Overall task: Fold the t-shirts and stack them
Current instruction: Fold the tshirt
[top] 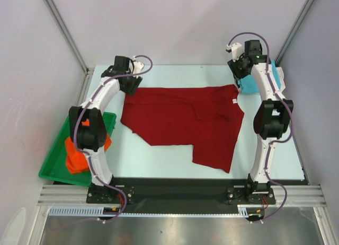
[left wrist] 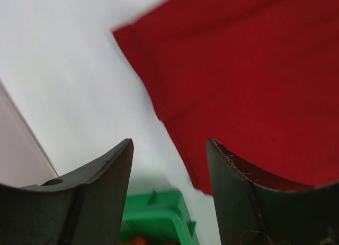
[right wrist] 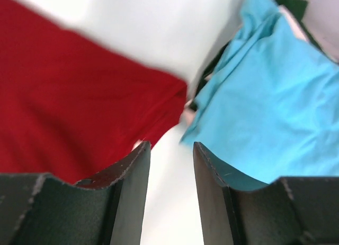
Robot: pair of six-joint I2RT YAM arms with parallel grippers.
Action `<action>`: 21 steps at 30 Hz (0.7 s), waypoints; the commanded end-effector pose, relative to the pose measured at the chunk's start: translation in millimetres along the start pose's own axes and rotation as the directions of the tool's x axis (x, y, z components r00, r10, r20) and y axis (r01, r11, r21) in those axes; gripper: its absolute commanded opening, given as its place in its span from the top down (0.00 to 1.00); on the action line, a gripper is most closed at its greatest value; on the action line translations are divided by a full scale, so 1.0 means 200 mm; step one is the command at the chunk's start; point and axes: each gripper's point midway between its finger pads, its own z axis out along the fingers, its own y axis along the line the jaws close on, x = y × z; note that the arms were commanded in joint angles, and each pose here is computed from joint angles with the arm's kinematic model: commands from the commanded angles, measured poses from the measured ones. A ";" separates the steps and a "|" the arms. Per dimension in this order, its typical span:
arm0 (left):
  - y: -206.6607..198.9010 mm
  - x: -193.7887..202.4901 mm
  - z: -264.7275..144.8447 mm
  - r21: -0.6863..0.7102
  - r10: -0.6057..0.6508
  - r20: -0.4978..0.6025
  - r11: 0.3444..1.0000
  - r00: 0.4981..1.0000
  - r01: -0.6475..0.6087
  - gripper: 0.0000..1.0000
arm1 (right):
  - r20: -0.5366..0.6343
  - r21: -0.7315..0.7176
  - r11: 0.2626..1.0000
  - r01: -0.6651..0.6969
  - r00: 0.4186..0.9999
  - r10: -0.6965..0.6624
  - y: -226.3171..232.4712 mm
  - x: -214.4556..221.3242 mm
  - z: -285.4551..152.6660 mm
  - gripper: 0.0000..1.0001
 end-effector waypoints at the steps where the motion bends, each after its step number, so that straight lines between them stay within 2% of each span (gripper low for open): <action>1: -0.14 0.04 -0.12 0.098 0.124 0.060 0.987 0.990 -0.129 0.37 | 0.028 -0.145 0.989 0.027 0.999 -0.023 0.20 0.00 -0.21 0.56; 2: -0.21 0.11 -0.16 0.146 0.144 0.058 0.978 0.988 -0.151 0.38 | -0.020 -0.219 0.976 0.012 1.000 -0.016 0.30 0.11 -0.20 0.56; 4: -0.27 0.19 -0.18 0.178 0.156 0.030 0.971 0.987 -0.159 0.39 | -0.016 -0.258 0.966 0.025 0.999 -0.030 0.40 0.14 -0.31 0.56; 5: -0.30 0.27 -0.21 0.203 0.180 0.013 0.963 0.983 -0.179 0.39 | -0.057 -0.319 0.947 0.037 0.997 -0.058 0.52 0.25 -0.32 0.56; 8: -0.37 0.42 -0.25 0.252 0.242 -0.035 0.941 0.970 -0.225 0.40 | -0.068 -0.379 0.922 0.080 0.991 -0.114 0.70 0.35 -0.42 0.56; 12: -0.46 0.59 -0.28 0.328 0.292 -0.095 0.912 0.952 -0.247 0.48 | -0.079 -0.439 0.894 0.090 0.987 -0.138 0.86 0.45 -0.51 0.57; 17: -0.52 0.76 -0.22 0.358 0.284 -0.162 0.909 0.945 -0.213 0.56 | -0.081 -0.467 0.875 0.127 0.979 -0.186 0.98 0.49 -0.55 0.57; 18: -0.53 0.77 -0.20 0.361 0.281 -0.169 0.909 0.945 -0.206 0.63 | -0.079 -0.467 0.874 0.133 0.978 -0.191 0.98 0.49 -0.56 0.57; 21: -0.56 0.80 -0.16 0.395 0.264 -0.198 0.903 0.944 -0.169 0.66 | -0.092 -0.458 0.879 0.131 0.977 -0.193 0.96 0.48 -0.54 0.57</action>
